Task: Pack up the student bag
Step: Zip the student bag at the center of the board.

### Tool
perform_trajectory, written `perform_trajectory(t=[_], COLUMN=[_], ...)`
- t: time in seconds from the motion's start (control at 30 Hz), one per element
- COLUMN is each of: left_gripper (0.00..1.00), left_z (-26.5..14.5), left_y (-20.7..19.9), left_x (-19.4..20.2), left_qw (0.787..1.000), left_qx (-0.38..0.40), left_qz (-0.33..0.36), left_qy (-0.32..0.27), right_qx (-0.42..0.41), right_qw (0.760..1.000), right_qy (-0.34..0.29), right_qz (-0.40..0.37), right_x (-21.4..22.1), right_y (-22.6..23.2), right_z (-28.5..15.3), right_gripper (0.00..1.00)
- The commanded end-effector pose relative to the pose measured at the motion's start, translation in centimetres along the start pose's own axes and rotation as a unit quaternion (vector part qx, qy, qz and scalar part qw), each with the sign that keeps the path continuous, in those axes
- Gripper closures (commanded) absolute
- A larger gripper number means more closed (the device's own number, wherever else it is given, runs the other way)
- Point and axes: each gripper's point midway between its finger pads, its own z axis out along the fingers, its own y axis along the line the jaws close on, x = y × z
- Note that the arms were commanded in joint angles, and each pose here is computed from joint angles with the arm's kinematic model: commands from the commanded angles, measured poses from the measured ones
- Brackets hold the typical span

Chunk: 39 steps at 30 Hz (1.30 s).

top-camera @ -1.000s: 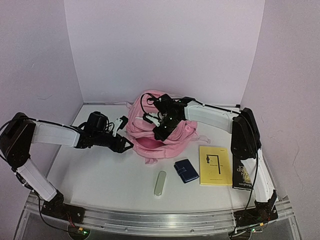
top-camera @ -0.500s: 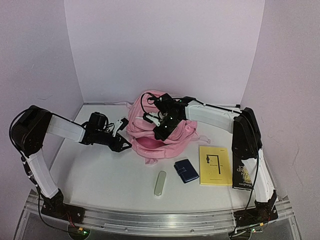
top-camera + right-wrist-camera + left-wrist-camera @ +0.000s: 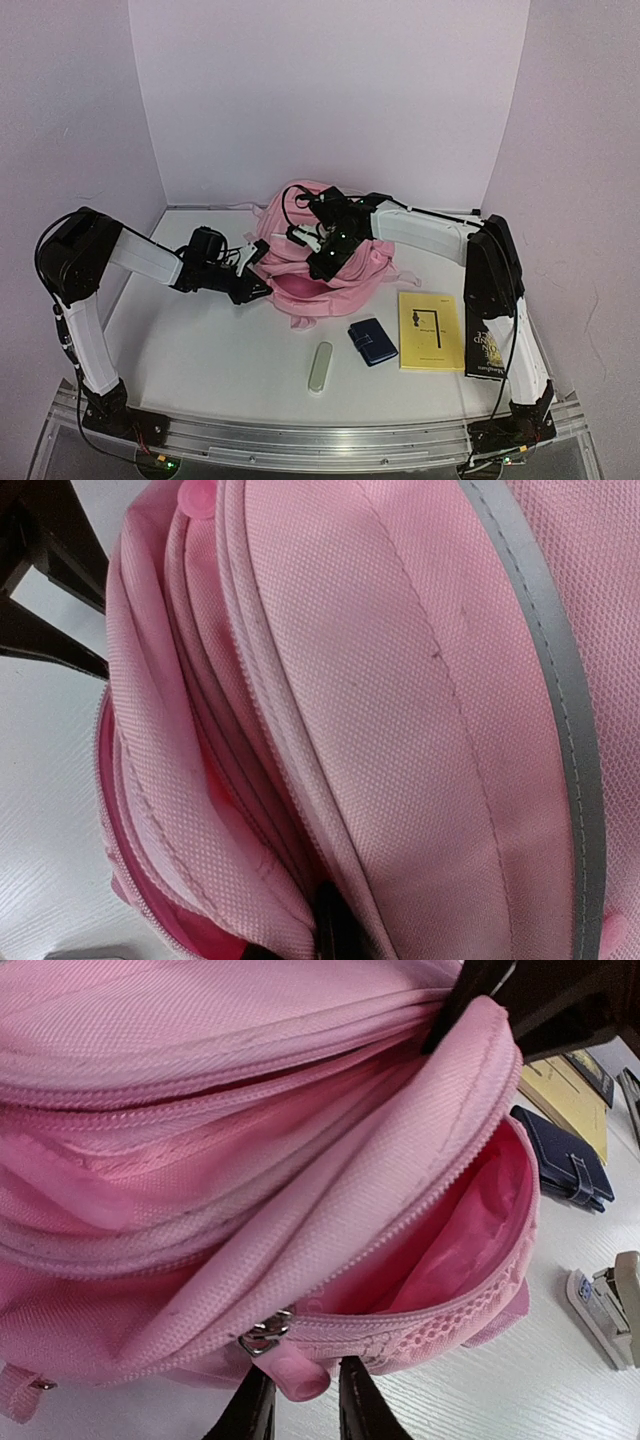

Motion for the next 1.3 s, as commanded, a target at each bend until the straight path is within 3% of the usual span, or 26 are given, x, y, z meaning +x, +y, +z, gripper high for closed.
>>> perform_trajectory(t=[0.0, 0.2, 0.77, 1.1, 1.17, 1.27], left_gripper=[0.83, 1.0, 1.0, 1.0, 1.0, 1.0], left_z=[-0.6, -1.7, -3.3, -0.7, -0.8, -1.7], left_y=[-0.4, 0.5, -4.8, -9.6, -9.4, -8.7], left_x=[-3.4, -3.9, -2.5, -5.5, -5.5, -5.0], left_qw=[0.998, 0.997, 0.999, 0.999, 0.999, 0.999], left_qx=[0.002, -0.046, -0.026, 0.022, 0.015, -0.017], left_qz=[0.028, -0.004, -0.013, -0.013, -0.028, -0.041], left_qy=[-0.048, -0.054, -0.022, -0.028, -0.026, -0.027], right_qx=[-0.012, -0.015, -0.034, -0.051, -0.057, -0.07], right_qw=[1.0, 1.0, 0.999, 0.998, 0.997, 0.996], right_qy=[0.009, 0.011, -0.003, -0.031, -0.037, -0.045], right_qz=[0.016, 0.02, 0.039, 0.032, 0.028, 0.042], right_x=[0.2, 0.3, -1.2, -3.9, -4.1, -3.8], right_y=[0.5, 0.6, 1.4, 3.5, 3.6, 2.7], right_z=[-1.3, -1.1, 0.1, 0.2, -0.9, -3.0], right_gripper=[1.0, 1.0, 1.0, 0.99, 0.86, 0.57])
